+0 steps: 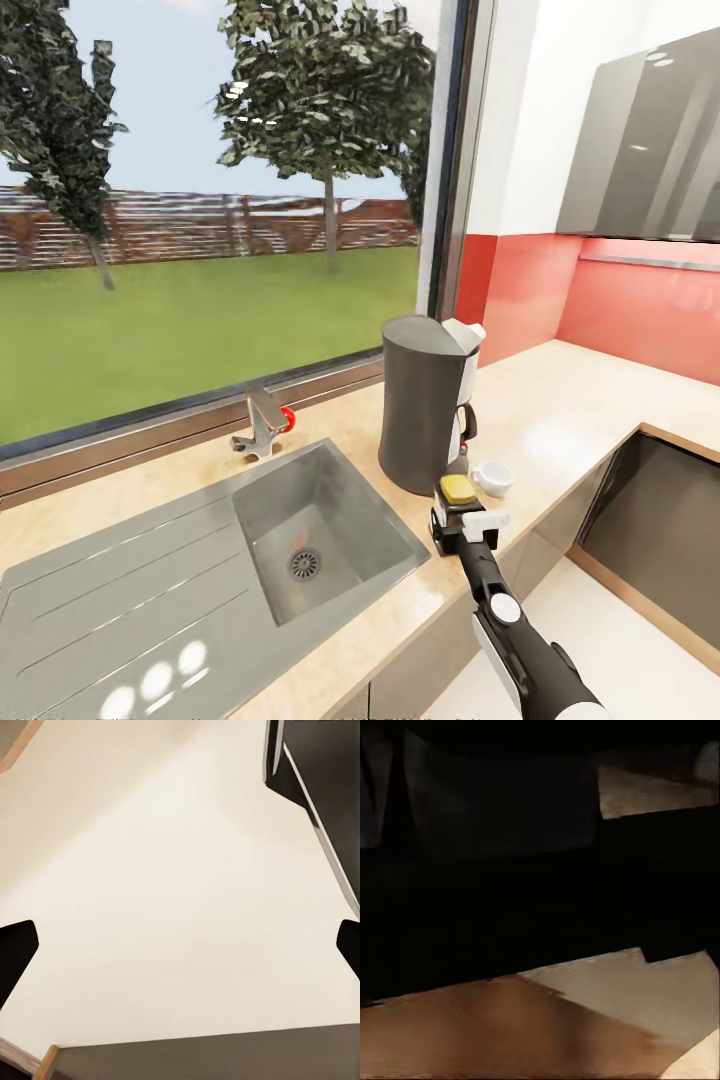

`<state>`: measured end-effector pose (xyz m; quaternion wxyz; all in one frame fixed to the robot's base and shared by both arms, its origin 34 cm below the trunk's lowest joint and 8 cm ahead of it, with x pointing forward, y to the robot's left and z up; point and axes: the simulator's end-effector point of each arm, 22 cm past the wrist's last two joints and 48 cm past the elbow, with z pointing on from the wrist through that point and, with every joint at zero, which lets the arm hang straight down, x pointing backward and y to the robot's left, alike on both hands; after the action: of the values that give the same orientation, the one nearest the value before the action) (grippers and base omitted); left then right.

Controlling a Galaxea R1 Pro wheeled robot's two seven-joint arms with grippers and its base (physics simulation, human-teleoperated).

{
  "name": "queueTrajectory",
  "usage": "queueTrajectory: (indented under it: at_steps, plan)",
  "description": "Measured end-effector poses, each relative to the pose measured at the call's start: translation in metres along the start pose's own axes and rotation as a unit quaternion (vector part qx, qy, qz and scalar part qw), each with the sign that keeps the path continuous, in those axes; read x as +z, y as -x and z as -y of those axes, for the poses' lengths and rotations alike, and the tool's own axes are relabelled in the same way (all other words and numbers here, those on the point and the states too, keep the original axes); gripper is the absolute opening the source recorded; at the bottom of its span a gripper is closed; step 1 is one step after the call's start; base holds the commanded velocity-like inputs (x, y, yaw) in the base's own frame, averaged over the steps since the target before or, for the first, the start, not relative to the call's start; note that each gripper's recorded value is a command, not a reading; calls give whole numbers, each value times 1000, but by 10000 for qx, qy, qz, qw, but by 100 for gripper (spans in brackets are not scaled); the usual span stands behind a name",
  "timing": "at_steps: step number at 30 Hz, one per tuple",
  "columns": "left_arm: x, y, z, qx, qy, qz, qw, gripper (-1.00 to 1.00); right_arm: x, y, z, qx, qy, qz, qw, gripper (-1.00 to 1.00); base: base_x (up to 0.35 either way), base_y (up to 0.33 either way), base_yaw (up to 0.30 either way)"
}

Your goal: Set up a coffee station on the kitchen countertop: keep the coffee maker on the countertop, move the bottle of coffee from the kitchen shelf to the counter next to the coffee maker, place a paper coffee filter on top of the coffee maker, put the saucer next to the coffee maker with the coffee cup on the saucer, and place the electric kettle next to the coffee maker.

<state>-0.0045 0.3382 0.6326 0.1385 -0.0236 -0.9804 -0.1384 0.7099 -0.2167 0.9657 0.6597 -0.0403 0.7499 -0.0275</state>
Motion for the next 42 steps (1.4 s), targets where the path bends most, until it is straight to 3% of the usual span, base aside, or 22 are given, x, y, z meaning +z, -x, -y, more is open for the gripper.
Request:
queueTrajectory:
  at_steps: [31, 35, 38, 40, 42]
  plan:
    - [0, 5, -1, -23, 22, 50, 10000, 100, -1, -8, -1, -8, 6, -94, 10000, 100, -306, 0, 0]
    - [0, 9, -2, -18, 33, 101, 9999, 100, -6, -29, 1, -7, -15, -322, 9995, 100, -37, 0, 0]
    - [-1, 15, -2, -11, 27, 195, 9998, 100, -15, -63, 0, -70, 11, -691, 9976, 100, -6, 0, 0]
    - [-1, 19, -2, -11, 23, 283, 9996, 100, -30, -104, -1, -123, 38, -1144, 9934, 100, -2, 0, 0]
    - [-2, 27, -2, -31, 12, 470, 9989, 100, -56, -156, 0, -185, 60, -1758, 9842, 100, 0, 0, 0]
